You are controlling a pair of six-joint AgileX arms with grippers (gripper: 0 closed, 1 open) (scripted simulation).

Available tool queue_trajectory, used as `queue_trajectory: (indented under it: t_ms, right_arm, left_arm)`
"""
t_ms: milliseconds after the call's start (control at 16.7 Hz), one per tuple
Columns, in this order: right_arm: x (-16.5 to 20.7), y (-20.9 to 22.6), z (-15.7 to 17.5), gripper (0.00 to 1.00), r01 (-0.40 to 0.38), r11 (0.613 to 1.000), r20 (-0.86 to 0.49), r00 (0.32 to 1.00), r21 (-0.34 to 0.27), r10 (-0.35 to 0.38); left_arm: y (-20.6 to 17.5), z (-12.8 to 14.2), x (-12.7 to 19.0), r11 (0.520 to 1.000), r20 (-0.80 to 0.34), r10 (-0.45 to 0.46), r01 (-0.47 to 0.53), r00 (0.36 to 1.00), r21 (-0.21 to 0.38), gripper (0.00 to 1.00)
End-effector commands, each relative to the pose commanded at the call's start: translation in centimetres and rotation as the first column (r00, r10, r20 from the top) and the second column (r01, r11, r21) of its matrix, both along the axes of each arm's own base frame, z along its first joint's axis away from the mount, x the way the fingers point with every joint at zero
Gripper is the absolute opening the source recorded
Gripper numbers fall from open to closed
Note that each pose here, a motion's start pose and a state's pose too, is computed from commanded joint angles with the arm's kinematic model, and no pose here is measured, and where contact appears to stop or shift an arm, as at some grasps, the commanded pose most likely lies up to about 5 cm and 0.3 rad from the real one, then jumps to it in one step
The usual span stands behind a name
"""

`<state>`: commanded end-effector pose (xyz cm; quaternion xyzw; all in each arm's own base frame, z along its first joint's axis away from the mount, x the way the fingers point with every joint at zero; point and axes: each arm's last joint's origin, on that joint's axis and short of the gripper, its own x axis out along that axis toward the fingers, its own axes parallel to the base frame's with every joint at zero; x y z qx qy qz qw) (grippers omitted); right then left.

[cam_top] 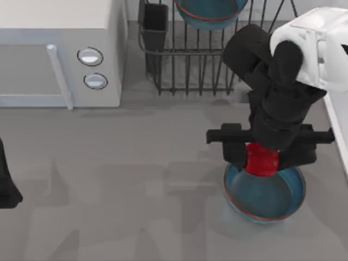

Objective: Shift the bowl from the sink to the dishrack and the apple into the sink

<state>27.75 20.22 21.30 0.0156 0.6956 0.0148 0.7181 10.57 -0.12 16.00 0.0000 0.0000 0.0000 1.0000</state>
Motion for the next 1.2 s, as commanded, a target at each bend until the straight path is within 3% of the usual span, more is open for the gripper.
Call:
queue_trajectory:
  t_ms: [480,900,1200]
  right_arm:
    - [0.0,-0.3,1.3,0.00,0.003,1.000,0.019,1.000,0.015,-0.003]
    - [5.0,-6.3,0.4,0.00,0.086,0.978,0.220,0.967,0.192,-0.128]
    - [7.7,-13.1,-2.1,0.00,0.105,0.942,0.431,0.869,0.318,-0.242]
  left_arm:
    - [0.0,0.0,0.0,1.000,0.000,0.000,0.000,1.000,0.000,1.00]
    - [0.0,0.0,0.0,1.000,0.000,0.000,0.000,1.000,0.000,1.00]
    - [0.0,0.0,0.0,1.000,0.000,0.000,0.000,1.000,0.000,1.00]
